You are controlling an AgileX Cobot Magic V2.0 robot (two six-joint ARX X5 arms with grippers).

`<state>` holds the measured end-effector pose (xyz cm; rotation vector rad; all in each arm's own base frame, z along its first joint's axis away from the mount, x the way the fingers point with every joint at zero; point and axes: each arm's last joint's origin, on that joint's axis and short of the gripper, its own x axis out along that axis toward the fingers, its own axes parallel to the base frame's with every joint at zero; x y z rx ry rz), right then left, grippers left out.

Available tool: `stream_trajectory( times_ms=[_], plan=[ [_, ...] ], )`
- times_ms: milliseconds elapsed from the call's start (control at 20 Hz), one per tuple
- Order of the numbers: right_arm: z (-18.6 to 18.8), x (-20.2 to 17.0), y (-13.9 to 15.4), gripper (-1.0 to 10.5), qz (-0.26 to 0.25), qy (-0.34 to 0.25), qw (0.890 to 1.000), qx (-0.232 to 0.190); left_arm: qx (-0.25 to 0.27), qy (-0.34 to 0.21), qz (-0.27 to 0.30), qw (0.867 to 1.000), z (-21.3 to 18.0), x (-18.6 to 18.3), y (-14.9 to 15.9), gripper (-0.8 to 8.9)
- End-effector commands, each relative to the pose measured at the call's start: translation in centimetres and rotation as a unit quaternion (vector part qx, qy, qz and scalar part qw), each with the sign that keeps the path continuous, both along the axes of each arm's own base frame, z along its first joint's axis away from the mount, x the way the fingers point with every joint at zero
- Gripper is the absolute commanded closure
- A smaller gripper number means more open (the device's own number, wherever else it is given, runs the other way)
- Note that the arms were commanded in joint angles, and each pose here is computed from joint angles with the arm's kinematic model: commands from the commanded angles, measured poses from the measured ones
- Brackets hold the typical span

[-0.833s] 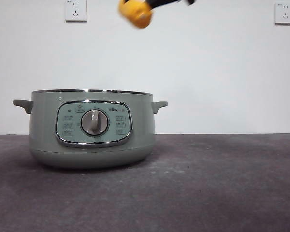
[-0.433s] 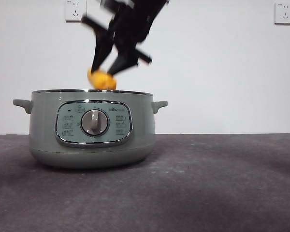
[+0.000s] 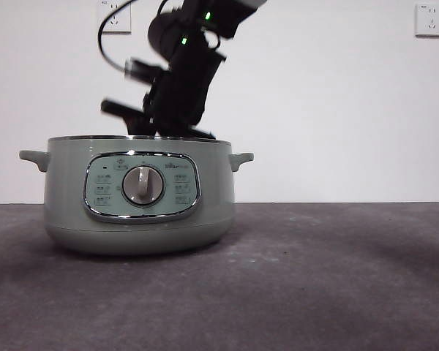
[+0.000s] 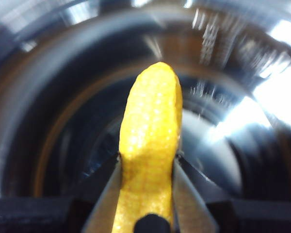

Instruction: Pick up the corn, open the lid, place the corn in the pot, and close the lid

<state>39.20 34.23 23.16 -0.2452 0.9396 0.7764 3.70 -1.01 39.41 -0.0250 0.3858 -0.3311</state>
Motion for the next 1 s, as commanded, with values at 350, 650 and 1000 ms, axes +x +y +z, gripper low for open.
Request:
stream_trajectory(
  times_ms=[350,650,1000],
  plan=[
    [-1.5,-0.6,0.6,7.4,0.009,0.003,0.999,-0.041,-0.007,-0.027,-0.005,1.000,0.6,-0.3,0.0,8.21],
    [1.5,-0.6,0.6,5.3,0.008,-0.011,0.999,-0.029,-0.007,-0.022,-0.005,1.000,0.6,0.1,-0.1,8.21],
    [15.6,-4.7,-3.9,5.4,-0.037,-0.106,0.993,-0.036,0.007,-0.021,-0.024,0.999,1.0,2.9,-0.5,8.21]
  ],
)
